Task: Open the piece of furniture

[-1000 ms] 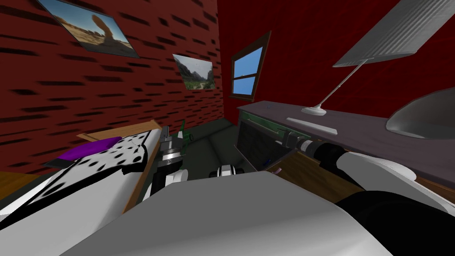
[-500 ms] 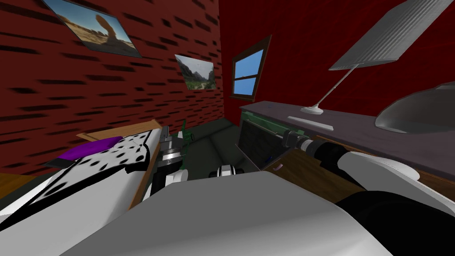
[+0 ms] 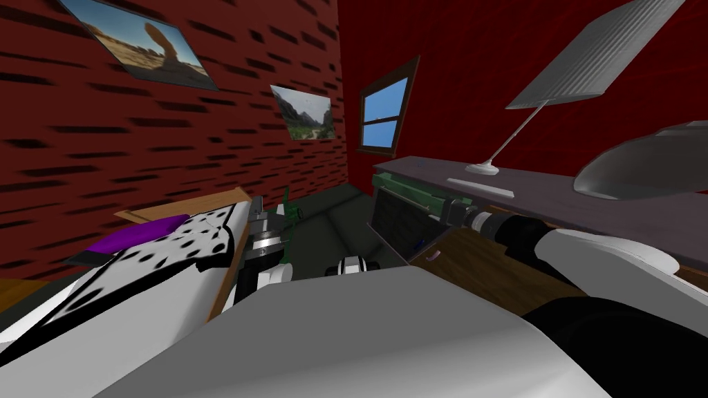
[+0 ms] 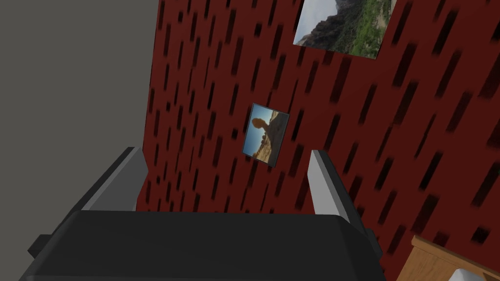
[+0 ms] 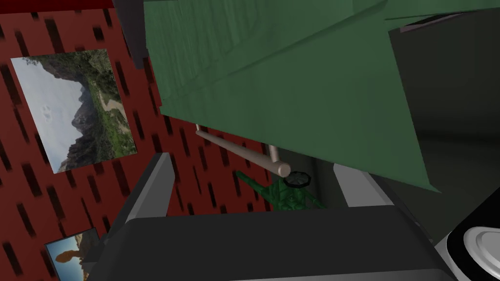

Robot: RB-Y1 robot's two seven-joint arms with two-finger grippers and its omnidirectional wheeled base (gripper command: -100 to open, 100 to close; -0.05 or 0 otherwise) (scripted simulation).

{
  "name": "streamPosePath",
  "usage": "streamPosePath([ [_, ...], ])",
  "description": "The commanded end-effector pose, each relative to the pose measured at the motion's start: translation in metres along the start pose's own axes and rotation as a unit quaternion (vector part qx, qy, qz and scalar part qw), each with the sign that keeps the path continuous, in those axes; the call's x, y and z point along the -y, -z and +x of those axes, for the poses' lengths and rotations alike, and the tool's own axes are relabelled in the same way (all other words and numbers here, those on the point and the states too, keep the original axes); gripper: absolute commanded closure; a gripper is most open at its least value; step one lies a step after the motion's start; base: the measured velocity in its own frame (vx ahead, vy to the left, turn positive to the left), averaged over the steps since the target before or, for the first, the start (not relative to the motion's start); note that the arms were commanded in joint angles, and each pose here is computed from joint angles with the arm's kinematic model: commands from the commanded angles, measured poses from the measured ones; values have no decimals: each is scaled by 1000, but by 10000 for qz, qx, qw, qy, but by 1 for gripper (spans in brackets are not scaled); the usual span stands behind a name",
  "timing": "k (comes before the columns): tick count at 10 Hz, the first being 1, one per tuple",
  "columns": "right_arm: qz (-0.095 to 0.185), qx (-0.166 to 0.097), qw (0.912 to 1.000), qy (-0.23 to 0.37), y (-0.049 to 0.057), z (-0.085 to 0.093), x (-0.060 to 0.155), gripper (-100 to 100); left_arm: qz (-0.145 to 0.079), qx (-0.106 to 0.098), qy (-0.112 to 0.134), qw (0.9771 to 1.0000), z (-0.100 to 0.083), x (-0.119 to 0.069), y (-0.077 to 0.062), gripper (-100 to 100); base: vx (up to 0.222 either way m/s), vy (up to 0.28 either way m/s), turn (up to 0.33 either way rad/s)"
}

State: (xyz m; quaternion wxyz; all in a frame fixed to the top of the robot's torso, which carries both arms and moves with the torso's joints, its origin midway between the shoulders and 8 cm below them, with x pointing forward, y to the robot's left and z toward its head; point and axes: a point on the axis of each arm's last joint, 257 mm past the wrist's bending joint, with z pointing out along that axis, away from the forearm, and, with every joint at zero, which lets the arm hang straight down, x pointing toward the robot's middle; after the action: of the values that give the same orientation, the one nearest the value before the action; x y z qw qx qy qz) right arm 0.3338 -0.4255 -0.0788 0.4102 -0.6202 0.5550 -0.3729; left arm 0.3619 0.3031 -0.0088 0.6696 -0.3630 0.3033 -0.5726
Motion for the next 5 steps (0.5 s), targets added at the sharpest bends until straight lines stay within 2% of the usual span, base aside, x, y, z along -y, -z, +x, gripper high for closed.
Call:
streamPosePath([
  [1,-6,58,10000,30,5,-4,20,-100,0,0,0,10000,0,0,0,0,18,0,-52],
  [4,-12,108,9999,70,10,-10,36,-100,0,0,1,10000,0,0,0,0,9,8,-36],
  [5,-5,97,9999,69,10,-8,34,-100,0,0,1,10000,0,0,0,0,0,0,0],
])
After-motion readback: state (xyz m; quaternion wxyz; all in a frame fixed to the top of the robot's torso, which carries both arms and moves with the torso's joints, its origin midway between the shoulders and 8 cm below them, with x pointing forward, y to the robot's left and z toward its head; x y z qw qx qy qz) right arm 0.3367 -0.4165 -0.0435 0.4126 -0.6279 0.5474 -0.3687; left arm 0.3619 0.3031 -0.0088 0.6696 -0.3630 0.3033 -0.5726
